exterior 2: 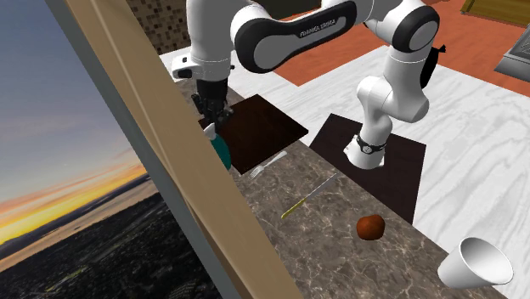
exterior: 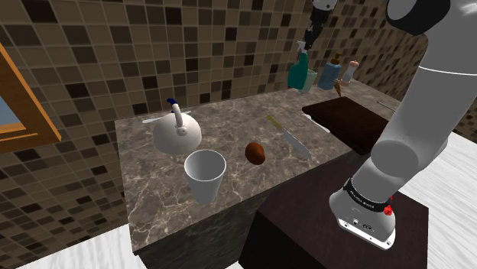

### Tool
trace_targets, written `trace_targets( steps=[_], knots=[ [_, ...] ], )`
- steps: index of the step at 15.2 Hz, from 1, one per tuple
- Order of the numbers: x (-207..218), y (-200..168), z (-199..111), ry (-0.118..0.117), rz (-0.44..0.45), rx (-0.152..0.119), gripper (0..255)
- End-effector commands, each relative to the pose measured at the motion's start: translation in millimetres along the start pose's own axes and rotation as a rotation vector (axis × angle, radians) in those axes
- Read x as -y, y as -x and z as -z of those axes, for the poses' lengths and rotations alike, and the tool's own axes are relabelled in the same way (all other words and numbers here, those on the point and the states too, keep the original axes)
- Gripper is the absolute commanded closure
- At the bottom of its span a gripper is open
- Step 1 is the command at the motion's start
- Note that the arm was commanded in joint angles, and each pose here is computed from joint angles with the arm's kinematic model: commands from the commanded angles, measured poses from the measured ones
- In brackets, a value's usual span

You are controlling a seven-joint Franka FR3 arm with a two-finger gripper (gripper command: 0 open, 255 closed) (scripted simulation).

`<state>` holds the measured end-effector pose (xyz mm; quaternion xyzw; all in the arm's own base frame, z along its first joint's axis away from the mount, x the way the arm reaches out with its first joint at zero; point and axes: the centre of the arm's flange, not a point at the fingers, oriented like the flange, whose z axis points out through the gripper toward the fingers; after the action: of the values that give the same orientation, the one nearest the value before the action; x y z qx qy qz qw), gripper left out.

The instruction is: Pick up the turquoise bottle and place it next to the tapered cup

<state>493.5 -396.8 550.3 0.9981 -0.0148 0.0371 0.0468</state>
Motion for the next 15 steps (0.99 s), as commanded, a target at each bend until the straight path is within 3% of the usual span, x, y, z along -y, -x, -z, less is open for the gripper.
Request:
trace_targets(
  steps=[1,15],
  knots=[
    [-1.1,0.4,10.1,0.000,0.000,0.000,255],
    [-8.0,-5.2,83.5,0.000,0.000,0.000,255]
  ],
)
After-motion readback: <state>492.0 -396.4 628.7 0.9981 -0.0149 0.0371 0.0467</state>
